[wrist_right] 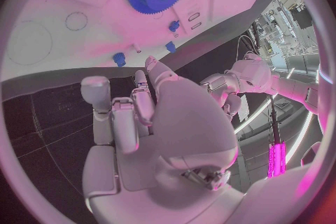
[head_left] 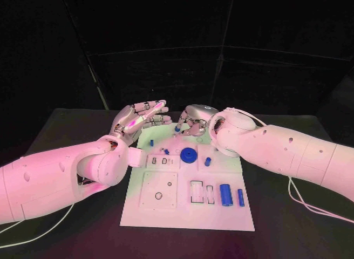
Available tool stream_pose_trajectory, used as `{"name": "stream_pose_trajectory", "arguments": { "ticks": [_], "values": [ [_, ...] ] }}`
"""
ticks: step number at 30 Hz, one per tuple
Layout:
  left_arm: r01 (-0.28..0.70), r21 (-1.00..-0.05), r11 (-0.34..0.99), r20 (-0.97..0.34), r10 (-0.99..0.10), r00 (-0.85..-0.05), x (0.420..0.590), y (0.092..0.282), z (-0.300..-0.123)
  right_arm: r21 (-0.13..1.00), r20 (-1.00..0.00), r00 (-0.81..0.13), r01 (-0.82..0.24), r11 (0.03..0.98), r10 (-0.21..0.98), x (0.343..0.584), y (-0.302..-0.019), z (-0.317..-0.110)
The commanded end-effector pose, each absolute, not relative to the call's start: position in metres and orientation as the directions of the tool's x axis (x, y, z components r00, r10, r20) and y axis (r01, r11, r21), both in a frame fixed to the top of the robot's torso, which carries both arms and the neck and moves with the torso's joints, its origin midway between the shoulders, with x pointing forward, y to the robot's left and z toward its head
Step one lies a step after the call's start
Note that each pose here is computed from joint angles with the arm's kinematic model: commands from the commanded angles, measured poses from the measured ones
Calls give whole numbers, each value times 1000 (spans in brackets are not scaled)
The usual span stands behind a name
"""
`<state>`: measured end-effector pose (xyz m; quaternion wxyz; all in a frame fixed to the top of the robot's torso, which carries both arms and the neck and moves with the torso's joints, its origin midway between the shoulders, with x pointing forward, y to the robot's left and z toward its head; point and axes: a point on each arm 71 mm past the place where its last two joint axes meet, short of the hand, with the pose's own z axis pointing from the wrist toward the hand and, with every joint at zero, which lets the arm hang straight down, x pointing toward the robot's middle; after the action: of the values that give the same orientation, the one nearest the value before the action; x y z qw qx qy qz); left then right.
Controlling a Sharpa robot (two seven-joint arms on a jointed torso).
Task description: Assemble the parts on the task board
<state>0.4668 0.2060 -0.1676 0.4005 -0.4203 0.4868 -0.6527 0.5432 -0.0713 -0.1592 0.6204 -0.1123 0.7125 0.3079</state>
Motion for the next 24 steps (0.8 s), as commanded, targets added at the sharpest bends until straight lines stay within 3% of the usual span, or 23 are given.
{"name": "stream_pose_trajectory", "arguments": {
  "ticks": [1,13,24],
  "values": [
    [123,-970,-210,159,-929,-333,467,206,-166,284,-955,-233,-536,795,183,538,-75,-160],
    [123,-970,-210,159,-930,-332,466,208,-166,199,-961,-268,-522,830,62,514,-99,-167],
    [123,-970,-210,159,-930,-331,467,208,-166,164,-957,-290,-533,830,2,499,-98,-179]
  ]
}}
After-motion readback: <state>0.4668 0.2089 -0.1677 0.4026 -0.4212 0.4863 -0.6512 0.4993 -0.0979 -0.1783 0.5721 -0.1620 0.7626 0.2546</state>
